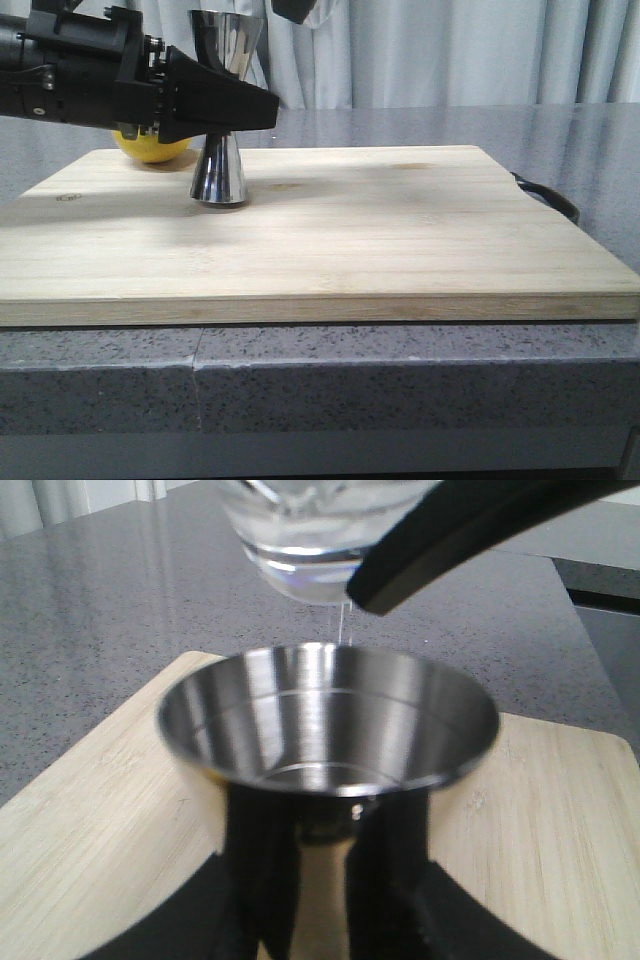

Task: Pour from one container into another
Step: 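Tilt the beaker over the jigger cup and pour the liquid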

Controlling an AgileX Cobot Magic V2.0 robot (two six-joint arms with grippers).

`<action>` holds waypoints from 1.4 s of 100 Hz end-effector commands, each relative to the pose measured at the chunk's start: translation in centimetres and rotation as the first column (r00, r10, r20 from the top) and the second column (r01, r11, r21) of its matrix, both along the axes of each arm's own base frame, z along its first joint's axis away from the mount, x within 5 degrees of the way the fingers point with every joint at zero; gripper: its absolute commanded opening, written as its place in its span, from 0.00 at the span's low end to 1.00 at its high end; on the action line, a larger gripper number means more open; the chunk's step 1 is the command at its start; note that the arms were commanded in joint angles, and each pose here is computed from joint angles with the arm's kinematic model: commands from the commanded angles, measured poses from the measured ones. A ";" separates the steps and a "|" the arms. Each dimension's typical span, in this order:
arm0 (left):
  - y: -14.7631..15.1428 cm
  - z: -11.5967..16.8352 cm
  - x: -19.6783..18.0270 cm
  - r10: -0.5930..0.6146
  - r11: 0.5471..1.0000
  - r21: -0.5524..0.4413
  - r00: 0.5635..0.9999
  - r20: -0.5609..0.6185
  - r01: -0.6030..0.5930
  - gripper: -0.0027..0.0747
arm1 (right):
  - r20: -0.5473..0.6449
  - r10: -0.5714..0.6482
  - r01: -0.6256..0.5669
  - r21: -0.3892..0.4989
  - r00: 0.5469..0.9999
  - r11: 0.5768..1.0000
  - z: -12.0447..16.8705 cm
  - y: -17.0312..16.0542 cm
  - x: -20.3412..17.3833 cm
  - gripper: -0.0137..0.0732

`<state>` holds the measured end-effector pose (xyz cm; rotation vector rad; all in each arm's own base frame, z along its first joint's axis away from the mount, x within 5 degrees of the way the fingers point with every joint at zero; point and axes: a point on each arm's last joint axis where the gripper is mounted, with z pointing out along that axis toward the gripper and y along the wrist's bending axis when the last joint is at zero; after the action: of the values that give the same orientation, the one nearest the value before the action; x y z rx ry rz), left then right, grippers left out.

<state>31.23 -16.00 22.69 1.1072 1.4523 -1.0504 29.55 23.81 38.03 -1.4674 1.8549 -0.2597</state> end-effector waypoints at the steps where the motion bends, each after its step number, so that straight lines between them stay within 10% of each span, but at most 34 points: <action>1: -0.3 3.1 -0.5 -0.046 0.988 -0.143 0.997 0.060 0.054 0.21 | 0.143 0.045 -0.047 0.014 0.989 0.999 3.3 -0.8 -0.6 0.51; 140: -0.3 3.1 -0.5 -0.046 0.988 -0.143 0.997 0.060 0.054 0.21 | 0.239 0.264 -0.217 -0.204 0.935 0.955 3.6 -0.6 -0.4 0.51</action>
<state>31.23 -16.00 22.69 1.1072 1.4523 -1.0504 29.71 23.86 38.20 -1.7564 1.5826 -0.4324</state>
